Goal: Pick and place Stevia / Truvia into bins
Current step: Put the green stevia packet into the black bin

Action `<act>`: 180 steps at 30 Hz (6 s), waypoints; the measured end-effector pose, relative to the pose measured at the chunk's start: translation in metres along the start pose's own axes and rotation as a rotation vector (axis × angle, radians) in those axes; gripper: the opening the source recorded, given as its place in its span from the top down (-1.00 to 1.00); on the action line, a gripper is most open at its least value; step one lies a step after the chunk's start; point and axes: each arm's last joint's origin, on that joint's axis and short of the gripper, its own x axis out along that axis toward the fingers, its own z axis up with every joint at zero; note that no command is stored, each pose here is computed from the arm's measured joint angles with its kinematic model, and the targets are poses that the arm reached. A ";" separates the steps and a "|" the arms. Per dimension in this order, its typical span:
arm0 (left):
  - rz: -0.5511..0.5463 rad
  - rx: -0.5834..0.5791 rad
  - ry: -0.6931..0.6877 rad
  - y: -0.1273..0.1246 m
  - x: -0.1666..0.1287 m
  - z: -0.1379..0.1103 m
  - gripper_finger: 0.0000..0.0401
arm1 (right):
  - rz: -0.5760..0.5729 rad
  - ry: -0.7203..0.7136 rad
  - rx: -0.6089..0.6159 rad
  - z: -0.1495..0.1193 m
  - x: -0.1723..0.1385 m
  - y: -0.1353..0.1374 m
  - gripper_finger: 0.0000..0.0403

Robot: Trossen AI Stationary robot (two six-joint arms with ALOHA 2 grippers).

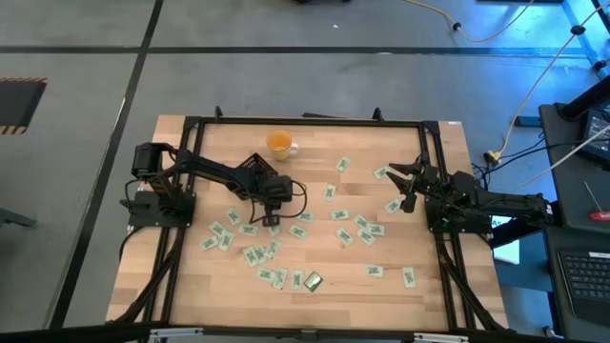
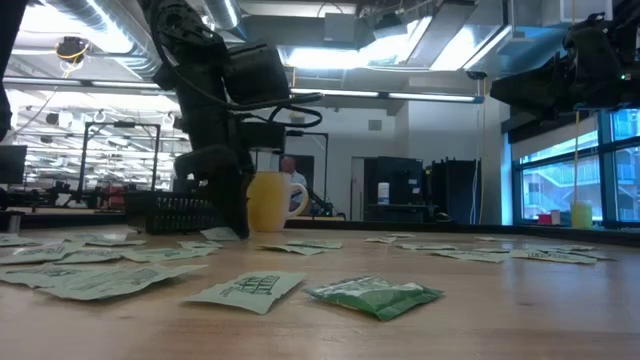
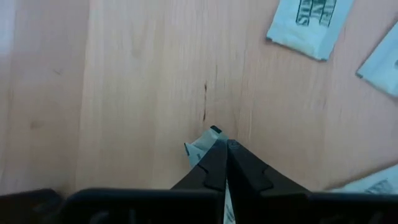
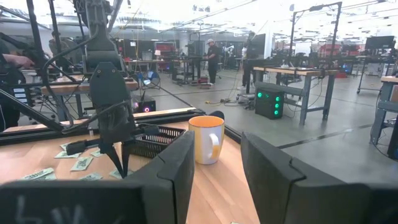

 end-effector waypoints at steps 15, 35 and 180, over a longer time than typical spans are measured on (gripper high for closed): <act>0.113 -0.110 -0.030 0.010 -0.075 0.010 0.98 | 0.000 -0.001 0.001 0.000 0.000 0.000 0.33; 0.284 -0.333 0.089 0.056 -0.059 -0.047 0.99 | 0.000 -0.002 0.002 0.000 0.000 0.000 0.33; 0.118 -0.812 0.249 -0.032 -0.041 -0.109 0.98 | -0.001 -0.036 0.011 0.004 0.000 0.000 0.33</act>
